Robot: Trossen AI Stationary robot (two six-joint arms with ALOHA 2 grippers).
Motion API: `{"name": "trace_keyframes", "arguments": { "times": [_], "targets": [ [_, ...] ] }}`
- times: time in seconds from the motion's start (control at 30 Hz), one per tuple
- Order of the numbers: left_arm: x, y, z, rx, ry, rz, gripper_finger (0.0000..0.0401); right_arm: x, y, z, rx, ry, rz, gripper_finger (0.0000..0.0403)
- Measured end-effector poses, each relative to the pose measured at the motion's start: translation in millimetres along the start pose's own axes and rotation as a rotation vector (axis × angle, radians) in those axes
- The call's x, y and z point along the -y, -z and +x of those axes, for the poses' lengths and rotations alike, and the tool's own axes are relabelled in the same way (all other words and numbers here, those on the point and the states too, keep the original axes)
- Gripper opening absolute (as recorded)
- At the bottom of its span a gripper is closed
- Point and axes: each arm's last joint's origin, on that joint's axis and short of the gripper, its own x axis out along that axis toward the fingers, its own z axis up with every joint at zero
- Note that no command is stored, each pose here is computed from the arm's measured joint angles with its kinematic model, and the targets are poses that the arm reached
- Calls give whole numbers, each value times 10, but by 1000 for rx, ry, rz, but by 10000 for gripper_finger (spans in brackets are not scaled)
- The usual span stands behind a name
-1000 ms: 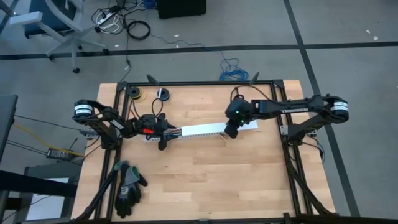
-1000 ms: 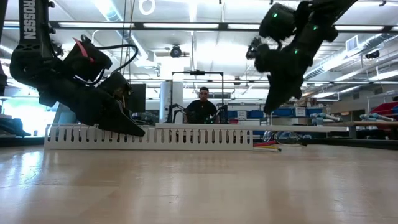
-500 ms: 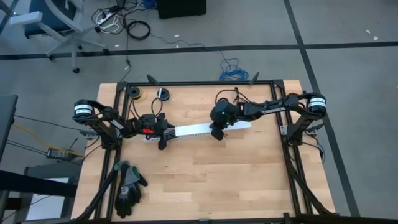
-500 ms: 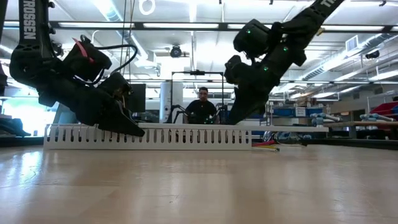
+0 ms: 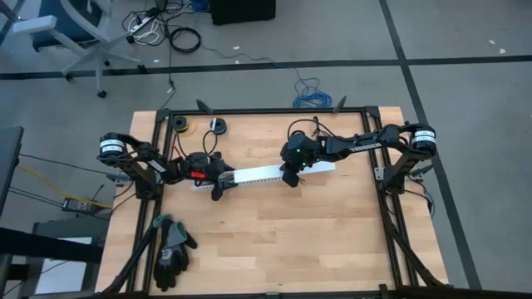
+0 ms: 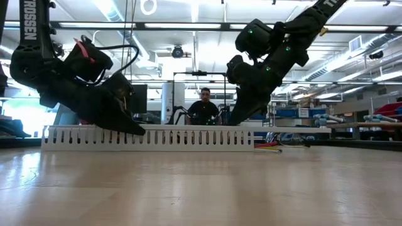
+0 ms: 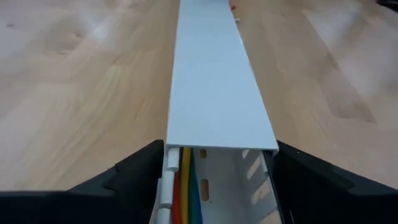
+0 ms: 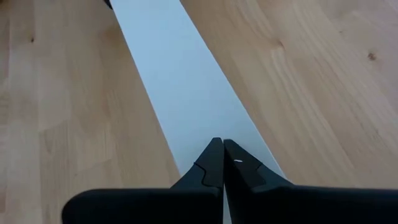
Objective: Ziptie cables
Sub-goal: Close the cable duct
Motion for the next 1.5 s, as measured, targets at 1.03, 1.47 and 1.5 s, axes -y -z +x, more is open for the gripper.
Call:
{"name": "trace_keyframes", "arguments": {
  "times": [1.03,1.47,1.5],
  "targets": [
    [53,221,-315,-35,16,-56,298,14,-3,-5,-1,2,22,0],
    [33,186,-237,-84,-15,-70,281,17,-3,-9,-3,4,3,0],
    [33,186,-237,-84,-18,-70,273,17,-3,-9,-3,4,2,0]
  ]
}}
